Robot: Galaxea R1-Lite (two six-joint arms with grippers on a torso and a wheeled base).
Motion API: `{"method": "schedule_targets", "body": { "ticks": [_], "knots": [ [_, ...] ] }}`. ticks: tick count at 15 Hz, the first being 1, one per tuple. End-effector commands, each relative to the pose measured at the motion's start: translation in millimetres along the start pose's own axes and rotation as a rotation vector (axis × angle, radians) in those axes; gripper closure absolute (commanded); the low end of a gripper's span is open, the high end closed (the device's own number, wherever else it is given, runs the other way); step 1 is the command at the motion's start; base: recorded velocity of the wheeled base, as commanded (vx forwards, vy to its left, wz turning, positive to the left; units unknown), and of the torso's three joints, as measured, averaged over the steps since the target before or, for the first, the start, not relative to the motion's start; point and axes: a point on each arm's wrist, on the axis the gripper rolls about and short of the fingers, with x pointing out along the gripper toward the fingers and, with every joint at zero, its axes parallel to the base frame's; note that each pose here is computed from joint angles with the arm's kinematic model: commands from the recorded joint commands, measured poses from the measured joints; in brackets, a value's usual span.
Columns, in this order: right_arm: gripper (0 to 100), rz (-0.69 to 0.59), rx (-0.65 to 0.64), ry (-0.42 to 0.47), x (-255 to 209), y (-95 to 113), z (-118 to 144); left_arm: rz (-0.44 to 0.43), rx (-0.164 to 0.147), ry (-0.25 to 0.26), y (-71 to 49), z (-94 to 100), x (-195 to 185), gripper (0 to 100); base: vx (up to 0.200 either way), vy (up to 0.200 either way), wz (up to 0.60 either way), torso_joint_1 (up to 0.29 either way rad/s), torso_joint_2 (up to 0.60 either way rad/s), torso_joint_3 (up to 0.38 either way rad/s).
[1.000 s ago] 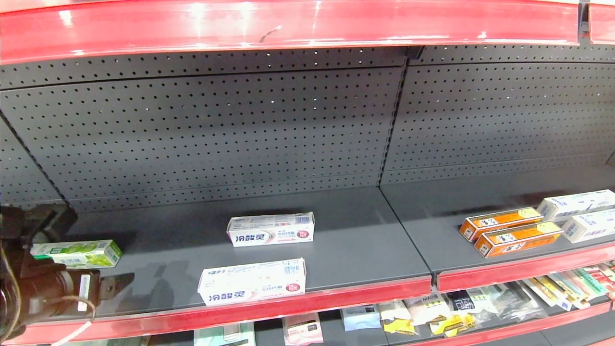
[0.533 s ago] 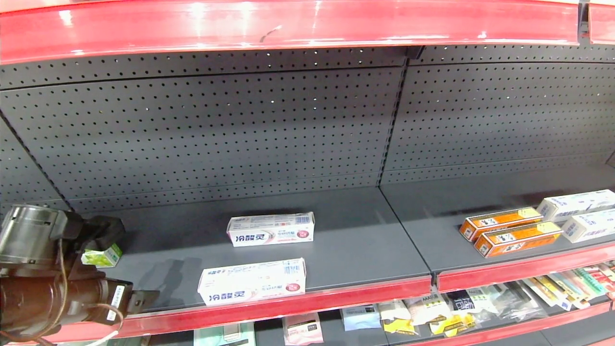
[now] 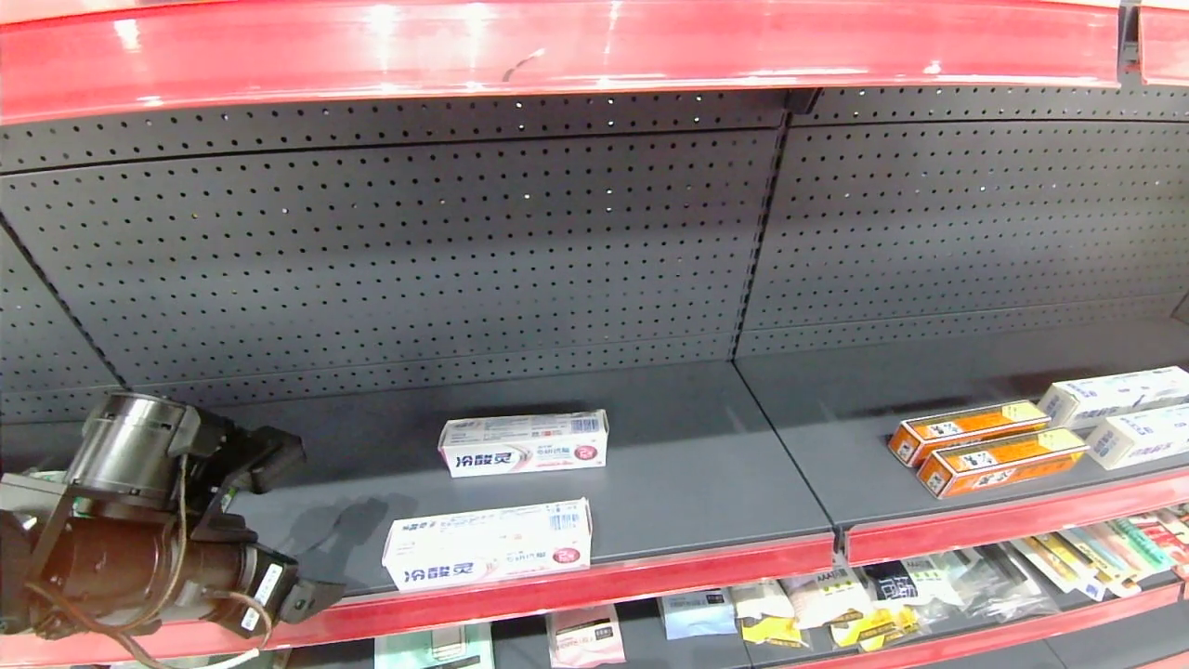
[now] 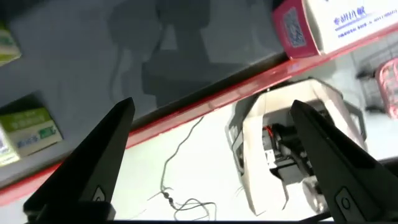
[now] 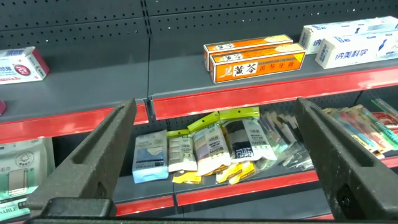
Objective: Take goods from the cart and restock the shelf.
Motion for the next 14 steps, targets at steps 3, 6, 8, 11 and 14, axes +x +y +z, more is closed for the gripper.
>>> {"method": "schedule_targets", "body": {
  "ticks": [3, 6, 8, 11, 14],
  "knots": [
    [0, -0.001, 0.0, 0.001, 0.1, 0.0, 0.1, 0.006, 0.047, -0.05, 1.1, 6.2, -8.4, 0, 0.0, 0.0, 0.0, 0.0, 0.0, 0.0],
    [0, 0.001, 0.0, 0.001, 0.1, 0.0, 0.1, 0.016, 0.073, -0.041, 8.3, 6.9, -5.9, 0, 0.0, 0.0, 0.0, 0.0, 0.0, 0.0],
    [0, -0.001, 0.0, 0.002, 0.2, 0.0, -0.3, 0.005, 0.089, -0.013, 10.4, 13.3, 6.9, 0, 0.0, 0.0, 0.0, 0.0, 0.0, 0.0],
    [0, -0.001, 0.0, 0.001, 0.1, 0.0, 0.1, -0.13, 0.159, -0.048, 8.0, 15.9, 9.7, 0, 0.0, 0.0, 0.0, 0.0, 0.0, 0.0],
    [0, -0.001, 0.0, 0.001, 0.1, 0.0, 0.1, -0.19, 0.23, -0.015, 8.3, 16.2, 25.7, 0, 0.0, 0.0, 0.0, 0.0, 0.0, 0.0]
  ]
}}
